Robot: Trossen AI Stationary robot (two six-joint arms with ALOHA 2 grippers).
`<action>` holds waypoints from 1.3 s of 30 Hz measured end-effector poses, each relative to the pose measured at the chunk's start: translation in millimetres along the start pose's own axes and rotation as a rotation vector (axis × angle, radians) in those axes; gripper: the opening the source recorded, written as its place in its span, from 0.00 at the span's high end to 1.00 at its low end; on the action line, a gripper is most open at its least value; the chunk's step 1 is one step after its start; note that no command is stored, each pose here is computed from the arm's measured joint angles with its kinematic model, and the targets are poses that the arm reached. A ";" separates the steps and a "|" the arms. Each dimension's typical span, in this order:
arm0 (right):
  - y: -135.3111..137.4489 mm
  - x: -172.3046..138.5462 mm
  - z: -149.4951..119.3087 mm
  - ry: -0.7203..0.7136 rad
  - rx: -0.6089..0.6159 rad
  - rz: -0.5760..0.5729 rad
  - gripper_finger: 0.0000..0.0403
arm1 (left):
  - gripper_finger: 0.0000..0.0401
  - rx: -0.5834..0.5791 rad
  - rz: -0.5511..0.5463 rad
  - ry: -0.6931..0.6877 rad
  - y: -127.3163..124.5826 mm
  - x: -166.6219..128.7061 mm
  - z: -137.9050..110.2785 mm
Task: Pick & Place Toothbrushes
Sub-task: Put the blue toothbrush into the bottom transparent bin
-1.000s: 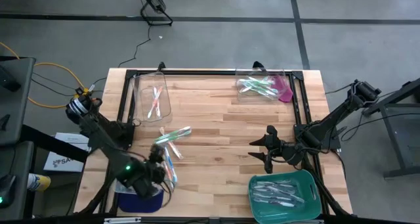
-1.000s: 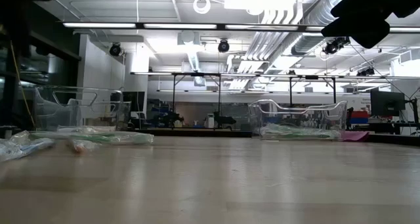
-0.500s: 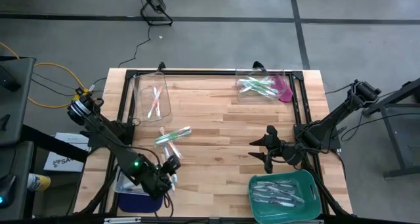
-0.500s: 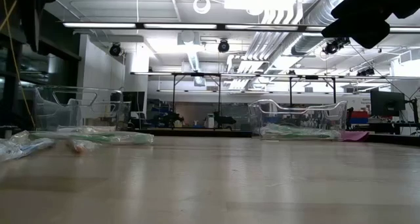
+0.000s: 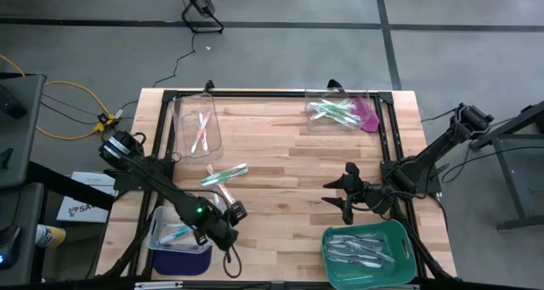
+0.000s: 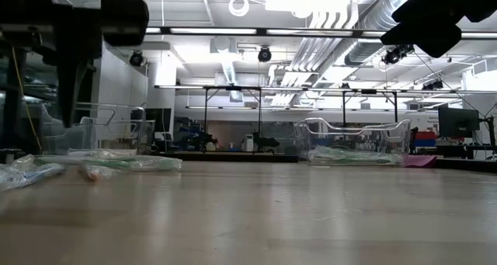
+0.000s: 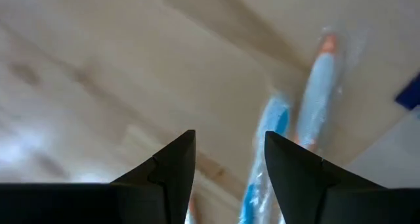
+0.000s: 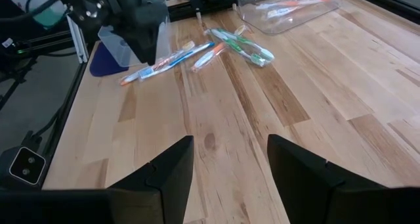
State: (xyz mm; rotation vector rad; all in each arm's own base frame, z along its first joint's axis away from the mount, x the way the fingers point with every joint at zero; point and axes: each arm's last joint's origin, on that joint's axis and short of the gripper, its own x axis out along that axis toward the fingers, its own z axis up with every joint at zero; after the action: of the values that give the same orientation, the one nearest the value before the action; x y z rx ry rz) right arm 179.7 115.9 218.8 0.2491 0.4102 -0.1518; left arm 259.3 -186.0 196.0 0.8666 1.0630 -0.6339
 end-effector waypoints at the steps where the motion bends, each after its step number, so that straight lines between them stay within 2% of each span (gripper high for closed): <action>1: 0.0 0.0 0.0 0.000 0.000 0.000 0.53 | 0.57 -0.004 -0.023 -0.007 1.6 2.6 -0.3; 4: 0.0 0.0 0.0 0.000 0.000 0.000 0.53 | 0.57 -0.011 -0.100 -0.021 8.1 10.5 -3.4; 16: -0.3 0.0 -0.4 0.004 -0.001 -0.003 0.53 | 0.57 -0.012 -0.284 -0.082 27.7 23.2 -15.8; 30: -0.7 0.0 -1.0 0.008 -0.006 -0.006 0.53 | 0.57 0.013 -0.300 -0.083 31.6 28.1 -18.6; 39: -0.7 0.0 -1.0 0.009 -0.007 -0.006 0.53 | 0.57 0.094 -0.278 -0.090 33.8 26.3 -16.0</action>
State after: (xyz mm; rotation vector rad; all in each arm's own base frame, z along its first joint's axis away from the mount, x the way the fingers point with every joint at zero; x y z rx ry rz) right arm 179.2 115.5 217.8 0.2418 0.4200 -0.1557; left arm 288.4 -155.7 177.9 0.7692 1.0881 -0.9540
